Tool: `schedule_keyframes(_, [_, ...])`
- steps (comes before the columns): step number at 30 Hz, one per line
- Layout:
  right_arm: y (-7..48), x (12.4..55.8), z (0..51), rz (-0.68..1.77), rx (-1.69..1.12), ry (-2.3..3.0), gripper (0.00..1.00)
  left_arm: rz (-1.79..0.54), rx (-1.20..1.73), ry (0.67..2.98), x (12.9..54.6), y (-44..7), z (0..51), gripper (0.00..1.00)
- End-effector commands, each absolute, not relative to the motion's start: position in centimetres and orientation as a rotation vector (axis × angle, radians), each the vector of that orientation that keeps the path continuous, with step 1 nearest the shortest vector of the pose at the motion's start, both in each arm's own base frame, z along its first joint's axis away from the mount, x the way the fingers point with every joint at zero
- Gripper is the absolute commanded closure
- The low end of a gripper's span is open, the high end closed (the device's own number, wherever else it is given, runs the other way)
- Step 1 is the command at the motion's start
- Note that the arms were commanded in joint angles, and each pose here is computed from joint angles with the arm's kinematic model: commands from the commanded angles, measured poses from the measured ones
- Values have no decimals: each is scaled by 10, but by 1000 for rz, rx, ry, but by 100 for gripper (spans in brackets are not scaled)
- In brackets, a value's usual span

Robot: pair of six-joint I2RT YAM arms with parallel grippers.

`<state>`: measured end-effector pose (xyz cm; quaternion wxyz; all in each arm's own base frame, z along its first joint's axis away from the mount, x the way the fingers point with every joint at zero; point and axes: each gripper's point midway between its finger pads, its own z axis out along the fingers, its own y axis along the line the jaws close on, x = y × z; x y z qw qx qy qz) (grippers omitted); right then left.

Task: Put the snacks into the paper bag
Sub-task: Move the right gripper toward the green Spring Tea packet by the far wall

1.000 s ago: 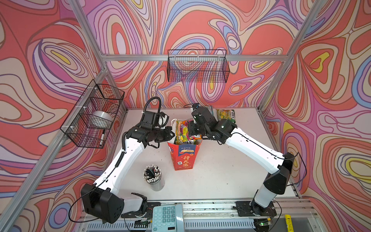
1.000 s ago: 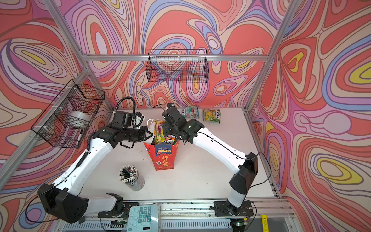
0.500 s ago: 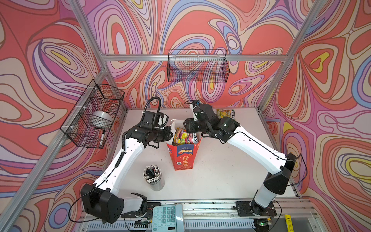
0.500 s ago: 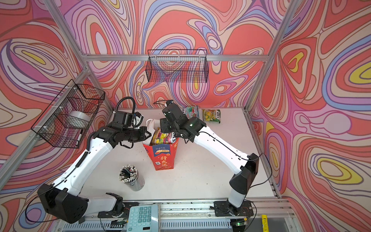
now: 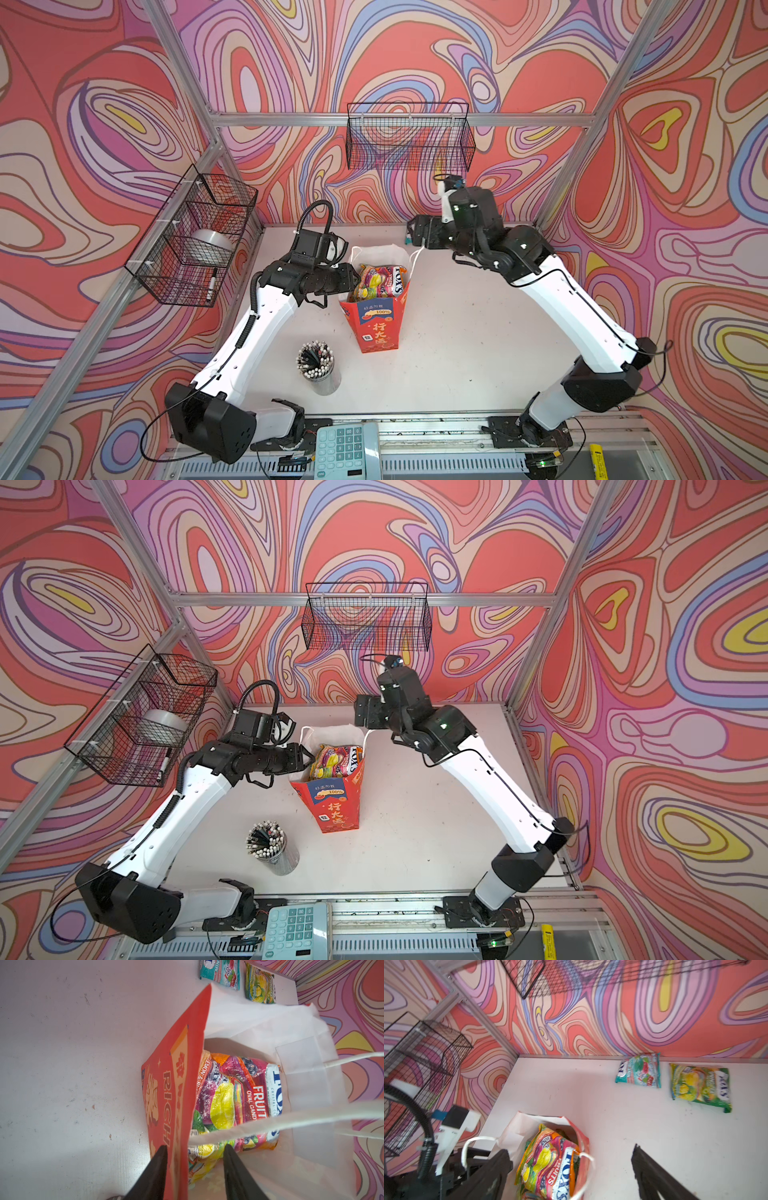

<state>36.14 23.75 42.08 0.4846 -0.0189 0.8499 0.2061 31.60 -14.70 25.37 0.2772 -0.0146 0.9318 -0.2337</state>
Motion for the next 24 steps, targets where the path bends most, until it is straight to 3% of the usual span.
schedule_keyframes(1, [213, 358, 426, 517, 22, 2051, 2, -582, 3, 2387, 310, -138, 288, 42])
schedule_keyframes(6, [178, 366, 418, 477, 129, 2051, 2, -429, -36, 2336, 304, -112, 300, 34])
schedule_keyframes(15, [132, 395, 367, 447, 322, 2105, 2, -310, -43, 2391, 289, -94, 279, 38])
schedule_keyframes(17, [124, 402, 353, 451, 363, 2114, 2, -332, -28, 2387, 288, -97, 278, 41])
schedule_keyframes(24, [82, 440, 274, 441, 548, 2205, 2, -393, -13, 2444, 291, -109, 265, 65])
